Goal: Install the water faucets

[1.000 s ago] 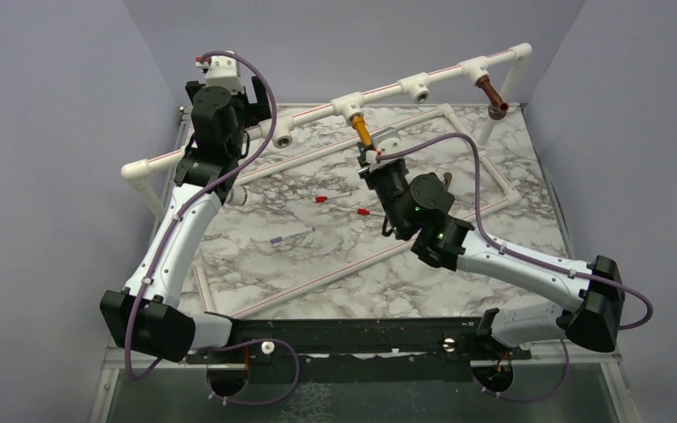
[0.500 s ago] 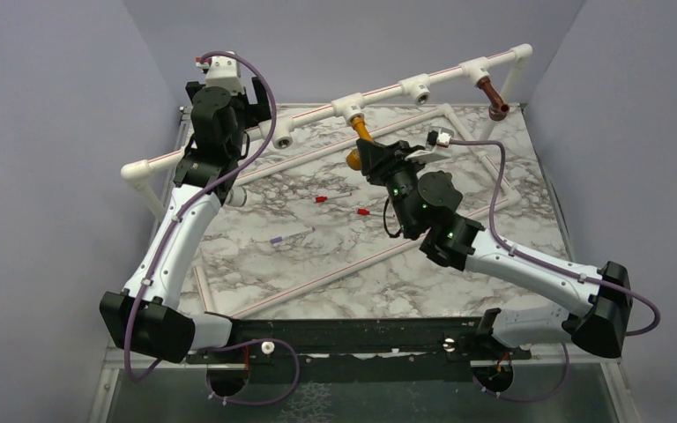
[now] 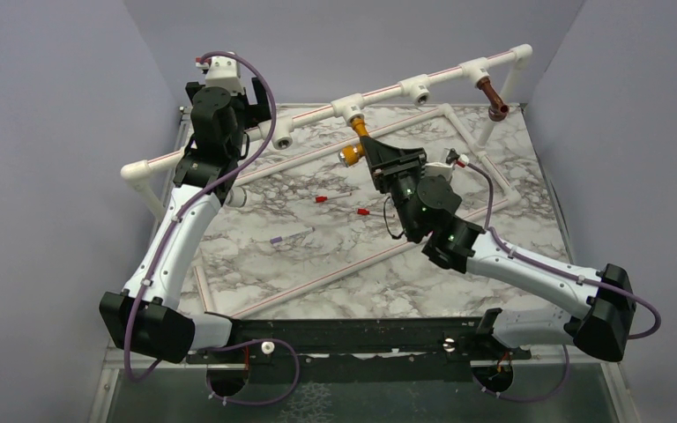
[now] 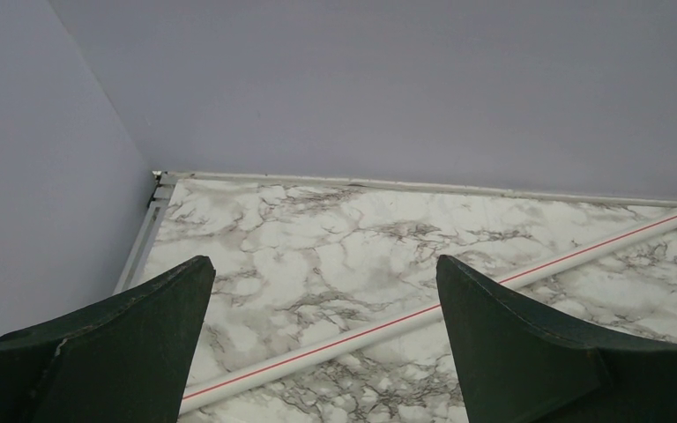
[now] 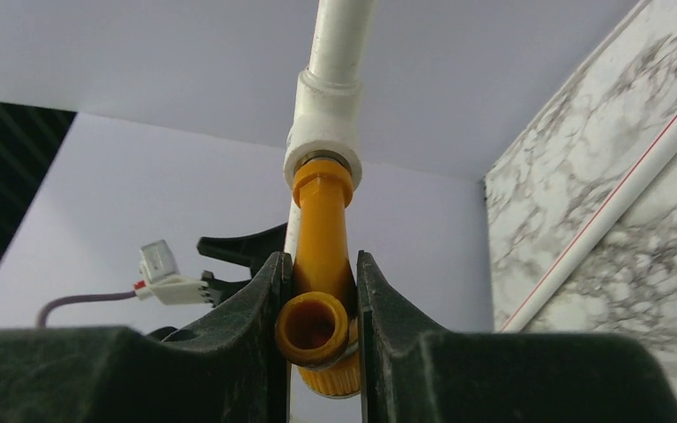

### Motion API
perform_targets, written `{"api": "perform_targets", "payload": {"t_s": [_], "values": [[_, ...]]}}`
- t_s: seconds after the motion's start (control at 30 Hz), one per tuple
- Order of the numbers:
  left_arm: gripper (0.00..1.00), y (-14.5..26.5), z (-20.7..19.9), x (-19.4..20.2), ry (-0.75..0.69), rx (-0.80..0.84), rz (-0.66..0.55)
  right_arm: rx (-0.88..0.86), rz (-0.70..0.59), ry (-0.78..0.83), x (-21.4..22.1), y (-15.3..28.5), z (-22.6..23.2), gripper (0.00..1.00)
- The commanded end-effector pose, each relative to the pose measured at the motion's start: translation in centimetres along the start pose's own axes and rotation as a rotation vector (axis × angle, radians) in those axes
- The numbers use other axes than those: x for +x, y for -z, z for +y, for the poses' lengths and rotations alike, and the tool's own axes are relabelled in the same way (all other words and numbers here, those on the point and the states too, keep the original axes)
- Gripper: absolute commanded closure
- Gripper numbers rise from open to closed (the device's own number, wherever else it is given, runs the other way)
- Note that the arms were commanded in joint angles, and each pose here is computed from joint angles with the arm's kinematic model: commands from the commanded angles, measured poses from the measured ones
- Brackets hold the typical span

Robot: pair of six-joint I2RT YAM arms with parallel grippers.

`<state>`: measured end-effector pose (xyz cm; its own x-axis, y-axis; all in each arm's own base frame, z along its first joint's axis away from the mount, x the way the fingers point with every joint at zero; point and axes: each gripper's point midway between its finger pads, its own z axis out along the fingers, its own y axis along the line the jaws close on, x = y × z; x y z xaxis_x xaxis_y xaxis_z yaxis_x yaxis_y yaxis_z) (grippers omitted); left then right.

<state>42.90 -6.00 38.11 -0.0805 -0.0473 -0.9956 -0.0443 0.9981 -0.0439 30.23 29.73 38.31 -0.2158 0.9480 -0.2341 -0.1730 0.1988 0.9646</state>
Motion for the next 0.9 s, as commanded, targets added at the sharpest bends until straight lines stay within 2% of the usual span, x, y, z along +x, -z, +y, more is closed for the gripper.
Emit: {"api": "perform_targets", "payload": {"t_s": [0.0, 0.17, 0.2, 0.33, 0.47, 0.53, 0.73, 0.87], "values": [[0.03, -0.5, -0.3, 8.1, -0.047, 0.020, 0.245, 0.009, 0.138, -0.293, 2.8, 0.9, 0.7, 1.00], [0.03, -0.5, -0.3, 8.1, -0.047, 0.020, 0.246, -0.004, 0.167, -0.322, 3.2, 1.1, 1.4, 0.99], [0.03, -0.5, -0.3, 8.1, -0.047, 0.019, 0.246, 0.004, 0.162, -0.314, 3.1, 1.1, 1.2, 0.97], [0.03, -0.5, -0.3, 8.2, -0.049, 0.016, 0.247, 0.026, 0.141, -0.262, 2.5, 1.5, 0.1, 0.77], [0.03, -0.6, -0.4, 8.3, -0.049, 0.020, 0.250, 0.032, 0.120, -0.220, 1.6, 2.0, -0.3, 0.41], [0.03, -0.7, -0.3, 8.3, -0.048, 0.018, 0.251, 0.033, 0.114, -0.202, 1.2, 2.2, -0.5, 0.29], [0.03, -0.7, -0.2, 8.3, -0.048, 0.016, 0.251, 0.042, 0.108, -0.109, 0.1, 3.3, -1.0, 0.13], [0.03, -0.7, -0.2, 8.3, -0.046, 0.017, 0.252, -0.015, 0.097, -0.023, -1.3, 4.4, -0.3, 0.11]]}}
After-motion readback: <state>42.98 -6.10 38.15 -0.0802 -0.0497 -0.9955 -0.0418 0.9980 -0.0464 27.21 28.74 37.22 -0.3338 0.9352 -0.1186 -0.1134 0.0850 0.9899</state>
